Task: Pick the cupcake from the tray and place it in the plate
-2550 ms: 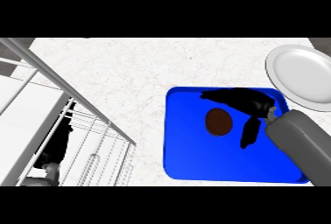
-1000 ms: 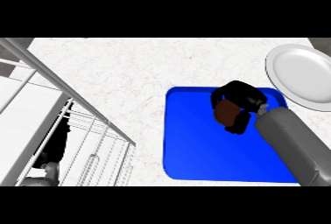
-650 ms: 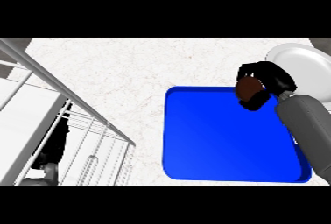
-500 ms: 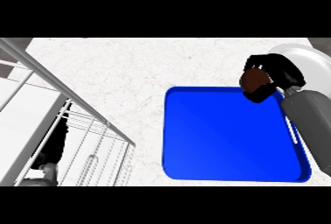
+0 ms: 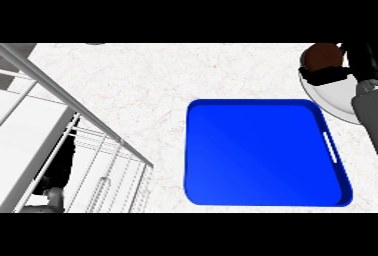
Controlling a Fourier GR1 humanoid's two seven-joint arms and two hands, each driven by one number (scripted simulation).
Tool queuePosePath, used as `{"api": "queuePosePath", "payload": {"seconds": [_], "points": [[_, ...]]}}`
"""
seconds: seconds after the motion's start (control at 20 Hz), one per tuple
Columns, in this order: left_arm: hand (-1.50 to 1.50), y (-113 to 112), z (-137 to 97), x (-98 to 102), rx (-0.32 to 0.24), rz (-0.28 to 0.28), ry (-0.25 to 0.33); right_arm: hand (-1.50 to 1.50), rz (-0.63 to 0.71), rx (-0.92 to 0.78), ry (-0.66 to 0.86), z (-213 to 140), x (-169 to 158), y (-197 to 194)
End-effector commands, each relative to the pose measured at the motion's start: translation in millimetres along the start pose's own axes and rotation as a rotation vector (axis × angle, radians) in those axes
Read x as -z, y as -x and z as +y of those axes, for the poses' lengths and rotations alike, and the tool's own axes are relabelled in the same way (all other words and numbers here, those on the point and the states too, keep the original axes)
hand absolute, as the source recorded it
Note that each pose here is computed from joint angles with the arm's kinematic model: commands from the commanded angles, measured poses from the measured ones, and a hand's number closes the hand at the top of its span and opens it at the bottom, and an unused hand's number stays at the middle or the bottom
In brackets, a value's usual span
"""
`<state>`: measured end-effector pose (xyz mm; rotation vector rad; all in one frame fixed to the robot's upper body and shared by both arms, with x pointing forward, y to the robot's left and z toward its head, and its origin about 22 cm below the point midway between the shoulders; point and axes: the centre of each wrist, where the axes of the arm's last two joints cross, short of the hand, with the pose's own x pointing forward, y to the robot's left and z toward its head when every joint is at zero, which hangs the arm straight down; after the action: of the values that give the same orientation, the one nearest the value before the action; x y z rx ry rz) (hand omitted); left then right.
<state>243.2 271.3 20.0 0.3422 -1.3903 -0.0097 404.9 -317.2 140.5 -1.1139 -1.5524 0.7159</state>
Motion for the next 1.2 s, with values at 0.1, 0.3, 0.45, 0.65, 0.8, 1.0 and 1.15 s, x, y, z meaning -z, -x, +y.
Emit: {"api": "queuePosePath", "payload": {"seconds": [0.1, 0.3, 0.45, 0.65, 0.8, 1.0, 1.15], "points": [[0.0, 13, -27, 3, -0.02, 0.098, 0.073, 1.5, 0.141, 0.029, 0.079, -42, 11, 31], [0.0, 14, -26, 8, -0.024, 0.104, 0.091, 1.5, 0.191, 0.016, 0.1, -41, 5, 55], [0.0, 8, -30, -1, -0.026, 0.084, 0.107, 1.5, 0.241, -0.027, 0.085, -49, 1, 83], [0.0, 14, -36, -1, -0.018, 0.09, 0.127, 1.5, 0.283, -0.044, 0.062, -43, 7, 87], [0.0, 17, -38, -1, -0.027, 0.077, 0.13, 1.5, 0.298, -0.093, 0.024, -29, 2, 97], [0.0, 21, -33, -3, -0.025, 0.065, 0.132, 1.5, 0.378, -0.078, -0.109, -32, -14, 128], [0.0, 11, -45, 2, -0.025, 0.057, 0.127, 1.5, 0.372, -0.022, -0.182, -27, -16, 133]]}}
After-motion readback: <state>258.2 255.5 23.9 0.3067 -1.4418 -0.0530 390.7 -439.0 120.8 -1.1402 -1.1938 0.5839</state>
